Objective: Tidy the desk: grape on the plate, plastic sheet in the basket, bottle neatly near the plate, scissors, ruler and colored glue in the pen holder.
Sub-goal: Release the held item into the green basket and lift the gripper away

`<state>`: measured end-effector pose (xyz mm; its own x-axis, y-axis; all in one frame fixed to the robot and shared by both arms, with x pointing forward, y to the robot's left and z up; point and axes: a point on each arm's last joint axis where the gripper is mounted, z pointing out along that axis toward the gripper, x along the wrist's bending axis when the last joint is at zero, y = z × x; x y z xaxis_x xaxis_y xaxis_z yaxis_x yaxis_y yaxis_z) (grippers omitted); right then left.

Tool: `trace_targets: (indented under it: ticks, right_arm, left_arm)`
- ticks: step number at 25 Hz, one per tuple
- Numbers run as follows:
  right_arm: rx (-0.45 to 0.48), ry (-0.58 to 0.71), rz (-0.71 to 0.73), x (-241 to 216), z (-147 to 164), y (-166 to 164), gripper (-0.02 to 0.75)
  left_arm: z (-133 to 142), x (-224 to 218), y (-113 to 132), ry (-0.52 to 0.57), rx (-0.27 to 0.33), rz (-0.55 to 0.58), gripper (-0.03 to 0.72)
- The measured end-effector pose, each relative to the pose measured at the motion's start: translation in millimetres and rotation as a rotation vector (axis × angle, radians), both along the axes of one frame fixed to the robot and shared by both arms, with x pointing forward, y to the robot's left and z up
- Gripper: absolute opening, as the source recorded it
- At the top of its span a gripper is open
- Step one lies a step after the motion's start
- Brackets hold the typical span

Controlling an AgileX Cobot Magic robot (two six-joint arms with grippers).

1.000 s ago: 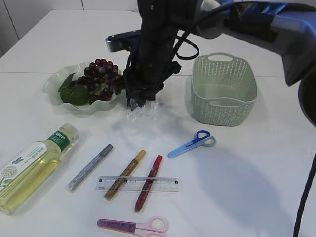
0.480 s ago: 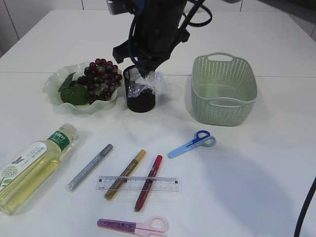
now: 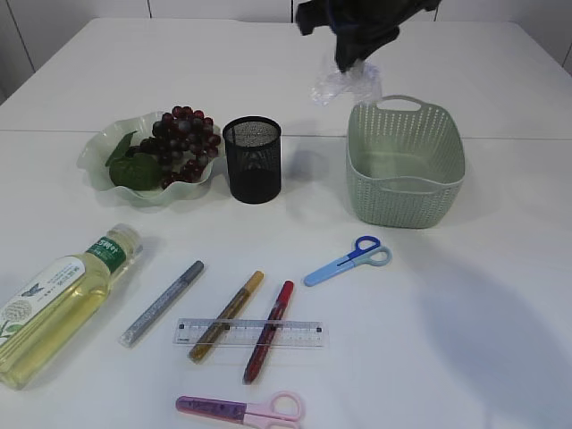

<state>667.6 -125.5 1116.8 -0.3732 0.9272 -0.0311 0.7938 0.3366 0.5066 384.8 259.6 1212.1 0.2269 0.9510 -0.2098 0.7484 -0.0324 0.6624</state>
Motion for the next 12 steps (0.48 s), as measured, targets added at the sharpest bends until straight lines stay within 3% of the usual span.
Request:
trace_targets:
  ticks: [6,12]
  right_arm:
    - [-0.041,-0.013,-0.139,19.0,0.4,-58.0,0.045]
    - [-0.062,0.013,-0.219,32.0,-14.0,-86.0,0.045]
  left_arm:
    - [0.0,0.0,-0.2,0.000,-0.002,-0.001,0.369]
    - [0.1,-0.2,-0.7,0.001,-0.008,-0.003,0.369]
